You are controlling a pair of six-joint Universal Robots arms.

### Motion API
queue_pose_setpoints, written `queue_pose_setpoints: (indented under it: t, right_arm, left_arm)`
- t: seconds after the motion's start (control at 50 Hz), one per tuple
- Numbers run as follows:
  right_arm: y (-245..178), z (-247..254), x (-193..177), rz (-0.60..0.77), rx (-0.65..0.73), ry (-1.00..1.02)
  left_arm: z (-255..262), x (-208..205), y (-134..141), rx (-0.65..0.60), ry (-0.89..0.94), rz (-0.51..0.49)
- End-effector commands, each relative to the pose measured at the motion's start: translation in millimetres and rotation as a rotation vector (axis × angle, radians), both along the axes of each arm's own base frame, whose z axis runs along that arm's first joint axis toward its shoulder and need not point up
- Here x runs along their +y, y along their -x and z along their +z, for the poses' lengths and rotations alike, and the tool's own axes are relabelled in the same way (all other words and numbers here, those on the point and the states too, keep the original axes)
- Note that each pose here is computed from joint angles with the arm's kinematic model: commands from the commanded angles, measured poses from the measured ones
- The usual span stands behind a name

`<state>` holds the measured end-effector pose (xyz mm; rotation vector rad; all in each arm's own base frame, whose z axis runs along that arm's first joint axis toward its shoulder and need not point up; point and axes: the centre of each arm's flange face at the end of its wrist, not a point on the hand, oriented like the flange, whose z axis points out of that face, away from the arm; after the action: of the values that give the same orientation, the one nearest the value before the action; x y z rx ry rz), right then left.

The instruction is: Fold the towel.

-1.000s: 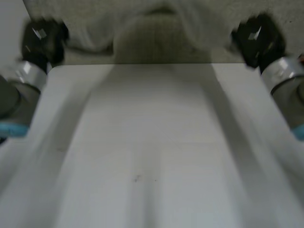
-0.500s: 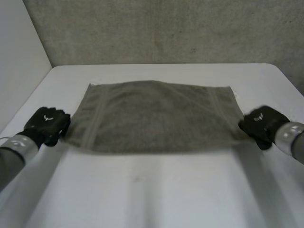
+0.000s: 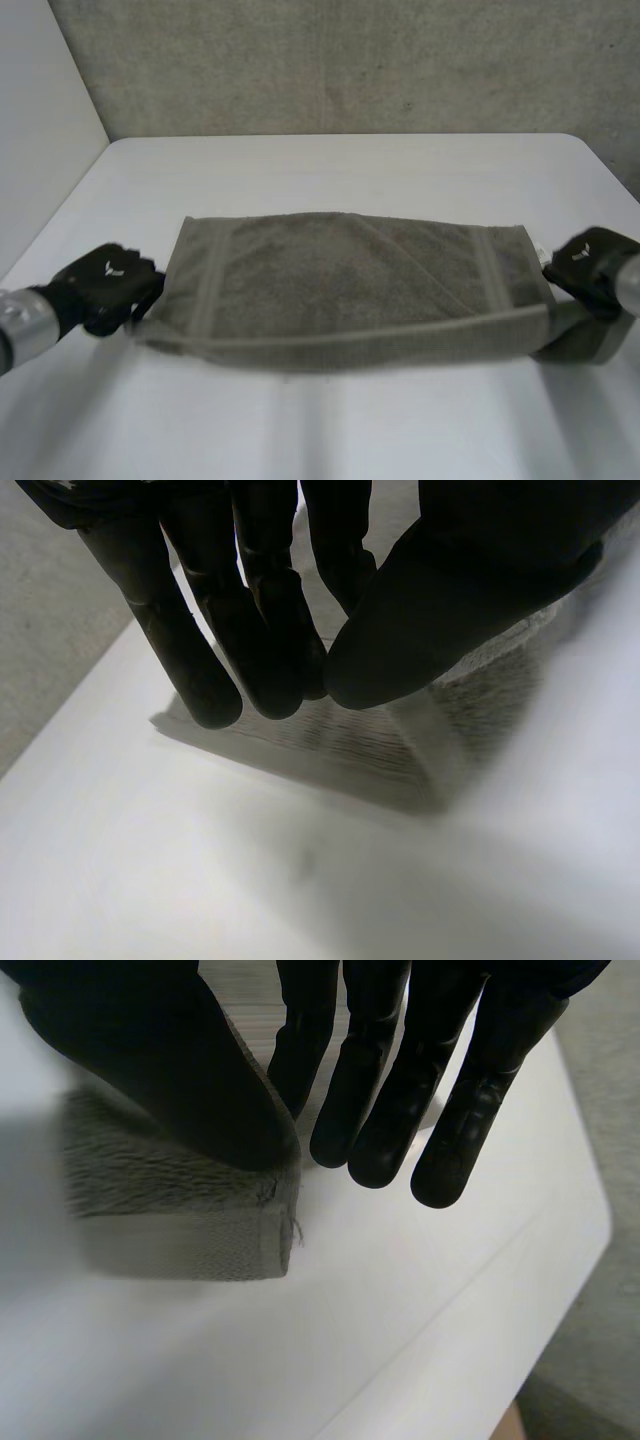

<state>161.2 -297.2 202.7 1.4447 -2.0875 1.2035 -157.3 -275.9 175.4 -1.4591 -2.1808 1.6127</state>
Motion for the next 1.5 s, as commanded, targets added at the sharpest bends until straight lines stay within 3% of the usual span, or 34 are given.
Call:
queue_pose_setpoints:
  t: [0.02, 0.1, 0.14, 0.2, 0.38, 0.52, 0.6, 0.72, 0.88, 1.1, 1.5]
  right_arm:
    - [-23.2, -22.9, -53.6, -0.034, -0.054, 0.141]
    - [-32.0, -26.8, -75.0, -0.045, -0.106, 0.23]
    - [-43.6, -28.5, -89.4, -0.045, -0.16, 0.298]
    - [-49.2, -30.1, -102.1, -0.058, -0.197, 0.346]
    - [-65.3, -37.8, -121.6, -0.053, -0.256, 0.443]
    - [-71.8, -39.3, -110.6, -0.032, -0.254, 0.419]
    - [-69.6, -23.8, -94.4, -0.025, -0.266, 0.419]
    - [-64.9, -6.9, -76.1, -0.024, -0.271, 0.425]
    - [-57.5, 7.5, -46.8, -0.021, -0.286, 0.414]
    - [-54.8, 3.9, -15.6, 0.022, -0.296, 0.362]
    - [-52.9, 2.3, -8.9, 0.025, -0.297, 0.352]
  left_arm:
    - [-10.2, -70.8, 26.4, 0.109, 0.061, 0.045]
    - [-6.1, -98.4, 36.4, 0.166, 0.119, 0.081]
    - [-2.6, -125.2, 36.4, 0.214, 0.17, 0.159]
    - [-4.1, -143.0, 47.0, 0.237, 0.211, 0.201]
    - [-19.4, -166.8, 63.3, 0.236, 0.257, 0.228]
    - [-25.1, -149.8, 76.5, 0.235, 0.204, 0.201]
    - [-10.9, -118.4, 74.9, 0.227, 0.137, 0.198]
    - [7.9, -81.4, 69.3, 0.277, 0.045, 0.232]
    - [-1.6, -61.8, 64.7, 0.289, -0.054, 0.279]
    - [-43.6, -71.7, 59.2, 0.224, -0.119, 0.373]
    - [-57.2, -75.6, 61.6, 0.197, -0.13, 0.397]
